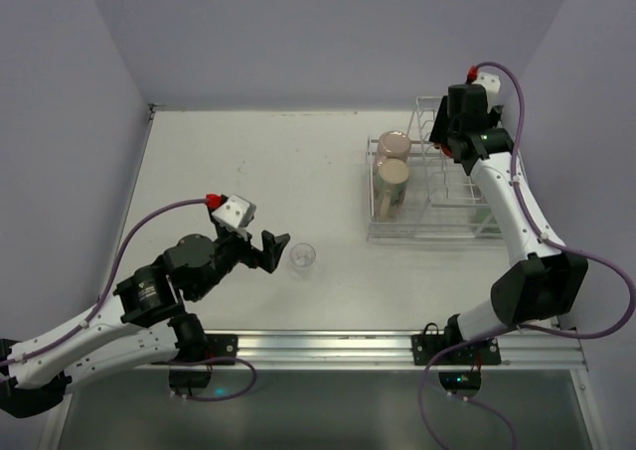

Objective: Unload the cups from the dish rack

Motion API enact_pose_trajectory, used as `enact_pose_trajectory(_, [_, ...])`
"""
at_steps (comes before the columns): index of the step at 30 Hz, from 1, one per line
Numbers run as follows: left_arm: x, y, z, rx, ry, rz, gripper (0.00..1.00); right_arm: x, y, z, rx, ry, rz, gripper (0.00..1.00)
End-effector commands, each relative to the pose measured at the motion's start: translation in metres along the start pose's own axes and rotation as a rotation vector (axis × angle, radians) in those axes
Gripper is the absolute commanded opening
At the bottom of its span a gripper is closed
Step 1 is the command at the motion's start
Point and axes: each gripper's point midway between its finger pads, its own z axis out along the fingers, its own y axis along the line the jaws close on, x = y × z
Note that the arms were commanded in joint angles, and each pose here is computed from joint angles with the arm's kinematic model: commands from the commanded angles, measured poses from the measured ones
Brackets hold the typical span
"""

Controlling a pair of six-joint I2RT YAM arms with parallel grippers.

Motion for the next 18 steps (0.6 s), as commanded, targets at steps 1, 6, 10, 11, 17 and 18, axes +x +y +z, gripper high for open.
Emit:
enact_pose_trajectory(1, [-0.008,-0.004,0.003,0.015,-0.036,0.001,1.0,-0.013,-0.004,0.0,0.031,-0.024,0.01,0.74])
enact_pose_trajectory(6, [-0.007,-0.003,0.004,0.008,-0.033,0.003,1.0,-0.009,-0.001,0.007,0.034,-0.01,0.006,0.74])
enact_pose_trajectory(10, [-0.008,-0.002,0.003,0.003,-0.037,0.0,1.0,-0.009,-0.001,0.008,0.031,-0.019,0.013,0.4])
enact_pose_trajectory(11, [-0.008,-0.001,0.003,0.001,-0.036,0.0,1.0,-0.01,-0.001,0.007,0.032,-0.025,0.014,0.39])
enact_pose_trajectory(17, [-0.01,-0.003,0.004,0.007,-0.043,-0.011,1.0,-0.038,-0.006,-0.017,0.002,-0.127,0.046,0.19])
enact_pose_trajectory(18, [-0.011,-0.004,0.004,0.011,-0.044,-0.014,1.0,-0.044,-0.01,-0.024,0.0,-0.149,0.057,0.17])
